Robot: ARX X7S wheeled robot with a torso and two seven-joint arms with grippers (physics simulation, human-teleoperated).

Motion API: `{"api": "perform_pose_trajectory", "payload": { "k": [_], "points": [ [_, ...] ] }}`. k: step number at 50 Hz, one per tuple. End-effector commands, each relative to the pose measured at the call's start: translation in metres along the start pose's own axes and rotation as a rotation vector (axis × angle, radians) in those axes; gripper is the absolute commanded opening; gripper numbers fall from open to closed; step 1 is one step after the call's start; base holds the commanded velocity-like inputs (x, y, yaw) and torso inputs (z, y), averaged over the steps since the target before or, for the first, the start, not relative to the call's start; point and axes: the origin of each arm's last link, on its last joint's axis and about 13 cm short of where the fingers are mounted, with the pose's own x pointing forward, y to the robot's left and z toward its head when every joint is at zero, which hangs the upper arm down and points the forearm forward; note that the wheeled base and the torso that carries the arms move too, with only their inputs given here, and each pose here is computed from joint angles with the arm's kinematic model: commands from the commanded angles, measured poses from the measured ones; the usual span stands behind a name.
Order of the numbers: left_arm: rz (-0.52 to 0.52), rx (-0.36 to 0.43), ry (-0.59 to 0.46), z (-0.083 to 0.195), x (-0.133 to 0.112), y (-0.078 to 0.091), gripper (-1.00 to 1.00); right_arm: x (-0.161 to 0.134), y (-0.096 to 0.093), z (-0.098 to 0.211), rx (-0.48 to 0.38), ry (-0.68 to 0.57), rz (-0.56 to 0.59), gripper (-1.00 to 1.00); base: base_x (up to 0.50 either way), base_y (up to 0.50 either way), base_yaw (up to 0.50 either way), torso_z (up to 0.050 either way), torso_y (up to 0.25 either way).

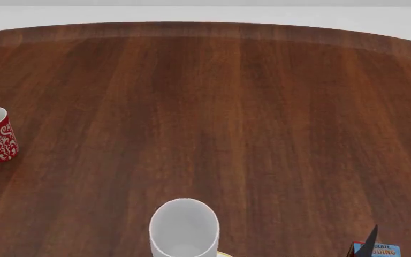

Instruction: Put the white mug on the plate.

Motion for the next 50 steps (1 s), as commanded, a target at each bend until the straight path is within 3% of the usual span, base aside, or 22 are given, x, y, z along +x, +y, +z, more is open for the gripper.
{"api": "perform_pose_trajectory", "payload": {
  "k": [1, 9, 21, 50],
  "points": [
    [-0.092, 0.052, 0.016, -0.005, 0.003, -0.012, -1.00, 0.000, 0.001, -0.001, 0.003, 0.002, 0.003, 1.00, 0.00, 0.00, 0.00, 0.000, 0.000],
    [-0.105, 0.062, 0.039, -0.011, 0.003, -0.014, -1.00, 0.001, 0.001, -0.001, 0.004, 0.001, 0.008, 1.00, 0.00, 0.00, 0.00, 0.000, 0.000],
    [-0.111, 0.139, 0.072, -0.026, 0.006, -0.019, -1.00, 0.002, 0.002, -0.003, 0.009, 0.007, 0.014, 1.00, 0.00, 0.00, 0.00, 0.000, 0.001],
    [-0.110, 0.107, 0.118, -0.038, 0.009, -0.019, -1.00, 0.004, 0.003, -0.007, 0.009, 0.016, 0.015, 1.00, 0.00, 0.00, 0.00, 0.000, 0.000]
  ]
}}
